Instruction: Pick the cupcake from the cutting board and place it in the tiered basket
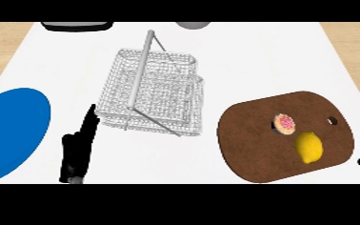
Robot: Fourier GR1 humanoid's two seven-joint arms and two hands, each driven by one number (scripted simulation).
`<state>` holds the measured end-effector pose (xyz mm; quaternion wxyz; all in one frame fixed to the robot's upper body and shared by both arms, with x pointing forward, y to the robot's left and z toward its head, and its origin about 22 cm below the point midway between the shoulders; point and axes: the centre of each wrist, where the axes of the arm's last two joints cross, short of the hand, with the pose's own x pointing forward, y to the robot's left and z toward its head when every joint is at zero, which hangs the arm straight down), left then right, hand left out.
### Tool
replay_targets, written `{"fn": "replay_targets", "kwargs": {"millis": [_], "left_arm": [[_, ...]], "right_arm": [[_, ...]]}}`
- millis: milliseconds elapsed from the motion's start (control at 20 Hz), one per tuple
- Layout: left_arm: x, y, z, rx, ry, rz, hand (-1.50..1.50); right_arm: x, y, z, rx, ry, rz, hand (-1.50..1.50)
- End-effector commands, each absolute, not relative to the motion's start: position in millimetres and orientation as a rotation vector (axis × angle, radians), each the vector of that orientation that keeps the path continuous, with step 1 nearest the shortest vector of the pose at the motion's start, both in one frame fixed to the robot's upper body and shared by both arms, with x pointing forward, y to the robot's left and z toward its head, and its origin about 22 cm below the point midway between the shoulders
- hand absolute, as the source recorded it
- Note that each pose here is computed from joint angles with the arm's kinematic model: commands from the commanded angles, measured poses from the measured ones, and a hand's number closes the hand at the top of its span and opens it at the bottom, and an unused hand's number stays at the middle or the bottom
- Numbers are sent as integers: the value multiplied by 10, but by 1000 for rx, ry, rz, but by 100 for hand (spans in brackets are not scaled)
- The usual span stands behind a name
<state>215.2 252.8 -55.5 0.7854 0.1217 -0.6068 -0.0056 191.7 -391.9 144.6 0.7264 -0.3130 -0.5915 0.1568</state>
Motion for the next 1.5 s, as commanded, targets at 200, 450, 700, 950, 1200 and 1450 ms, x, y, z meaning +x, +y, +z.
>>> {"fn": "replay_targets", "kwargs": {"millis": [200, 450, 700, 950, 1200, 1450], "left_arm": [[2165, 2645, -495, 261, -1314, -34, 0], [2042, 2393, -556, 248, -1311, -46, 0], [2202, 2393, -550, 249, -1295, -15, 0], [2068, 2621, -597, 244, -1288, -28, 0], [2066, 2422, -563, 251, -1306, -44, 0], [1999, 2466, -544, 264, -1296, -40, 0]], "right_arm": [[1924, -3395, 1710, -913, -1089, 498, -150], [2016, -2903, 1704, -946, -1048, 510, -150], [2135, -2772, 1434, -1026, -954, 610, -150], [2163, -2654, 1344, -1018, -812, 680, -150], [2505, -2554, 1160, -996, -778, 685, -150], [2603, -2275, 1292, -957, -802, 697, -150]]}}
